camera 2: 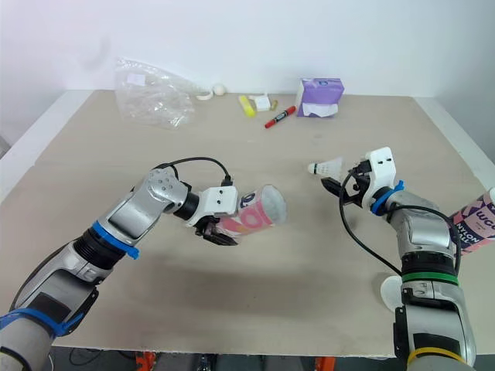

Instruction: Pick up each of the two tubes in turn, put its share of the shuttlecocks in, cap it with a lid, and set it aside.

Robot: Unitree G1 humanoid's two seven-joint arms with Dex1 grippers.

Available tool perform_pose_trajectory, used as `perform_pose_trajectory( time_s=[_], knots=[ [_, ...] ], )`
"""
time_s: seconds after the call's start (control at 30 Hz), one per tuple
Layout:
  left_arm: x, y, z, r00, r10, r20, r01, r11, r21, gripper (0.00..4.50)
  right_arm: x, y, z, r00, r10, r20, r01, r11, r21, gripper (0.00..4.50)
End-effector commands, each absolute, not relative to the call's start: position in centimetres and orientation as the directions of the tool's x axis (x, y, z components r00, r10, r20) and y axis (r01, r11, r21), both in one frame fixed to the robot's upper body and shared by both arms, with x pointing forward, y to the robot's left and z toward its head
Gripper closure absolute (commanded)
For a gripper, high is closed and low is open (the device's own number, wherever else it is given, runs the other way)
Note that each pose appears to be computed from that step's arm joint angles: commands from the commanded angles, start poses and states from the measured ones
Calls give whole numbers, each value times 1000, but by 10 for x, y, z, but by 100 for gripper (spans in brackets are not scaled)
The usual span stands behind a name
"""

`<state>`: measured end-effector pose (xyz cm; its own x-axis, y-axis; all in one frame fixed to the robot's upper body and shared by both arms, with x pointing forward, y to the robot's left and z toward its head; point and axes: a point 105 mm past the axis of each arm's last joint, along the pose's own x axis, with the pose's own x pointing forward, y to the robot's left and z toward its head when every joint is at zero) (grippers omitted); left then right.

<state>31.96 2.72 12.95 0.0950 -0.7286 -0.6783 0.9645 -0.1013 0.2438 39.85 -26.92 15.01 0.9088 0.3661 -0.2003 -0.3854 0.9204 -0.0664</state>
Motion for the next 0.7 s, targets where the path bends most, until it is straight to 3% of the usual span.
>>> perform_pose_trajectory(
  time_s=[0.03, 0.4, 0.43, 0.47, 0.7],
  knots=[
    [317, 28, 126, 89, -724, -684, 968, -98, 231, 154, 407, -264, 166, 913, 377, -152, -394, 914, -95, 3],
    [314, 28, 124, 90, -729, -679, 970, -89, 224, 154, 426, -254, 160, 912, 373, -168, -385, 922, -43, 3],
    [313, 28, 124, 91, -729, -678, 971, -88, 224, 154, 427, -255, 160, 914, 369, -166, -380, 924, -40, 54],
    [313, 28, 124, 93, -729, -678, 971, -85, 224, 154, 427, -255, 160, 915, 368, -166, -379, 925, -37, 77],
    [314, 31, 124, 102, -729, -677, 972, -74, 225, 154, 430, -259, 161, 928, 343, -145, -351, 936, -31, 414]
  ],
)
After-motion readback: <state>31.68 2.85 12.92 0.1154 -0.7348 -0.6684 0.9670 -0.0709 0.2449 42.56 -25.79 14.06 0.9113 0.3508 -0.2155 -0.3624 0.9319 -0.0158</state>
